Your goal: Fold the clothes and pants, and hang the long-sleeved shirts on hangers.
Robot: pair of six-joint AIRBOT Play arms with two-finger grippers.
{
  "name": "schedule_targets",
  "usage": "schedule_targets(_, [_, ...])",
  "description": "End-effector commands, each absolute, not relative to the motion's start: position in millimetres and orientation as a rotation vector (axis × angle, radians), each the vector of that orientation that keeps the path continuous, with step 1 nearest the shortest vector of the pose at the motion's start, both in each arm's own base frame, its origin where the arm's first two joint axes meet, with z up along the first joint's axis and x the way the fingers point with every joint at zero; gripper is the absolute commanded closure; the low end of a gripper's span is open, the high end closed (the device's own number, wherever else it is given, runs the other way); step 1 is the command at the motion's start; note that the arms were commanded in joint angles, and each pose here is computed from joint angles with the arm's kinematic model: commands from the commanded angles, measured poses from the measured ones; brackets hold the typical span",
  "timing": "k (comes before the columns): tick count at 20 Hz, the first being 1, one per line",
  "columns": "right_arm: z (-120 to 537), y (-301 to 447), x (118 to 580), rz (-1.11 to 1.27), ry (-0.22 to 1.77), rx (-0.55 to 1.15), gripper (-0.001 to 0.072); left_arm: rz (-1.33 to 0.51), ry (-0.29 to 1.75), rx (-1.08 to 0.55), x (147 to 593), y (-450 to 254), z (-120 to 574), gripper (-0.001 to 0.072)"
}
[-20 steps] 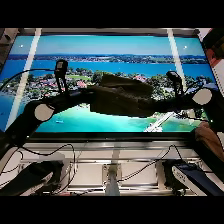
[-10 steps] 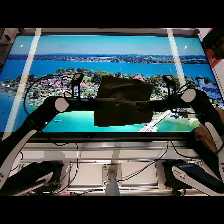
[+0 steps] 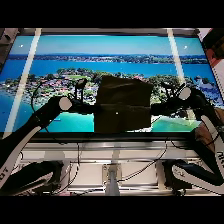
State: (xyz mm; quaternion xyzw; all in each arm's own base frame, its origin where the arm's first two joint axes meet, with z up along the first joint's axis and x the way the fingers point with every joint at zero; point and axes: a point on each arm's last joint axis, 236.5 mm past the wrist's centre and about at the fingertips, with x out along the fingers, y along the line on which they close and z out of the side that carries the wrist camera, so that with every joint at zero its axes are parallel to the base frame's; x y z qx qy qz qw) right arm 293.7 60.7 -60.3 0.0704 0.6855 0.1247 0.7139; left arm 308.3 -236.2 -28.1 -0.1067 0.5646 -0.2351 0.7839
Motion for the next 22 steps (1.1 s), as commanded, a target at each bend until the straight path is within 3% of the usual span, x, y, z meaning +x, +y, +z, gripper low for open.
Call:
schedule_targets(1, [-52.5,54.7,248.9,0.384,1.690,0.199,0.0228,-0.526,1.295,-0.211,288.8,-234.0,-30.9,0.0185])
schedule_targets(4, [-43.6,81.2,233.1,0.551,1.686,0.388,0.0226,-0.526,1.297,-0.209,288.4,-233.8,-31.1,0.0189])
schedule_targets(12, [-83.4,108.3,243.7,0.476,1.574,0.649,0.0216,-0.526,1.295,-0.210,289.0,-233.9,-31.1,0.0193])
schedule_targets(19, [-110.7,116.0,257.5,0.356,1.618,0.854,0.0218,-0.525,1.295,-0.210,288.9,-233.8,-31.2,0.0193])
schedule_targets(22, [-112.4,115.7,275.5,0.323,1.550,0.896,0.0303,-0.526,1.294,-0.210,289.2,-233.9,-31.0,0.0193])
